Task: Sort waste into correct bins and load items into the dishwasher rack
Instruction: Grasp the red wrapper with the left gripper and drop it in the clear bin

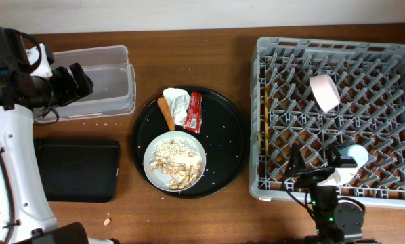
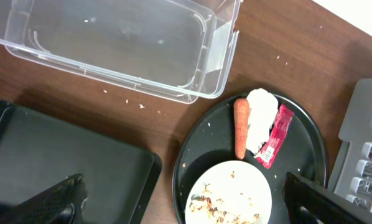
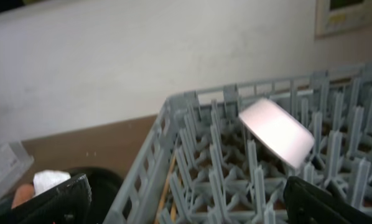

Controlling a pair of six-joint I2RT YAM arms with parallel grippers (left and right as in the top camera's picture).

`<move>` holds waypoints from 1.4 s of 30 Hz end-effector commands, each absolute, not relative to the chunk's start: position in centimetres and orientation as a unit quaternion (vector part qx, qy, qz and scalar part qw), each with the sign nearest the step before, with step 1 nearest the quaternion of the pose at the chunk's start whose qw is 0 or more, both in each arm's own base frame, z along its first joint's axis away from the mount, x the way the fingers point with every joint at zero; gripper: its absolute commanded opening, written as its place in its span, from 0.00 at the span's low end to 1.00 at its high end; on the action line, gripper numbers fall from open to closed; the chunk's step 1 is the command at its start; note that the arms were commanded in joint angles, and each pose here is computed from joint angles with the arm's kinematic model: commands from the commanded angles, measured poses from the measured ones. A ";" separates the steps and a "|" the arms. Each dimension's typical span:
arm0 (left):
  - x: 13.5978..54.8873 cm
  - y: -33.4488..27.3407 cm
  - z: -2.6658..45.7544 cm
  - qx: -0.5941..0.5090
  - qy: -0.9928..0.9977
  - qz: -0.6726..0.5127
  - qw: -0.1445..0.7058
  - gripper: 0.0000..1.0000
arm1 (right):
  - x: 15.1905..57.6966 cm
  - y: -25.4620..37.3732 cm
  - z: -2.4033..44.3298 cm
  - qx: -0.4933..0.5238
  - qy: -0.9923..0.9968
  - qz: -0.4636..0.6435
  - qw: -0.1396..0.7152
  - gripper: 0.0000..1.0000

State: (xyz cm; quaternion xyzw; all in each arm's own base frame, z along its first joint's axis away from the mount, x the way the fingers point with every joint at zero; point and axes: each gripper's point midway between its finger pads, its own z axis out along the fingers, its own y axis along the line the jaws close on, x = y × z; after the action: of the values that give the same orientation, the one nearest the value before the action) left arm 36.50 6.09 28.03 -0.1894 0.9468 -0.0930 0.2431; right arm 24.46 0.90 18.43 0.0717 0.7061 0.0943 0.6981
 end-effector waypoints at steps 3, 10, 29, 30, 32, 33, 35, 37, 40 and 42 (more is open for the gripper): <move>36.3 6.2 29.0 -0.195 0.942 -0.093 0.257 0.99 | 24.6 1.0 16.1 0.073 0.723 0.098 0.680 0.98; 36.3 6.2 29.0 -0.195 0.942 -0.093 0.257 0.99 | 24.6 1.0 15.6 0.074 0.731 0.096 0.672 0.98; 43.9 -21.5 1.9 0.086 0.991 -0.009 0.098 0.47 | 24.6 1.0 15.6 0.074 0.731 0.096 0.672 0.98; 43.5 -21.9 1.0 0.091 0.992 -0.007 0.090 0.47 | 24.6 1.0 15.6 0.074 0.731 0.096 0.672 0.98; 43.0 -22.4 -0.1 0.099 0.992 -0.003 0.079 0.44 | 24.6 1.0 15.6 0.074 0.731 0.096 0.672 0.98; 42.9 -22.7 -0.2 0.101 0.992 -0.004 0.079 0.44 | 24.6 1.0 15.6 0.074 0.731 0.096 0.672 0.98; 43.0 -23.0 -0.2 0.103 0.991 -0.006 0.085 0.35 | 24.6 1.0 15.6 0.074 0.731 0.096 0.672 0.98; 42.9 -23.0 -0.3 0.104 0.991 -0.005 0.083 0.06 | 24.6 1.0 15.6 0.074 0.731 0.096 0.672 0.98; 42.6 -23.2 2.0 0.091 0.994 -0.019 0.065 0.01 | 24.6 1.0 15.6 0.074 0.731 0.096 0.672 0.98; 43.5 -21.2 7.2 0.042 0.996 -0.021 0.070 0.01 | 24.6 1.0 15.6 0.074 0.731 0.096 0.672 0.98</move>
State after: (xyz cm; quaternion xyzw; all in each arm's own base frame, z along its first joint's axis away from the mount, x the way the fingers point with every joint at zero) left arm 41.60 -22.14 1.81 0.0944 0.9945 0.0011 0.0443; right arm 24.61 1.12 15.81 0.0695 0.7295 0.0957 0.6736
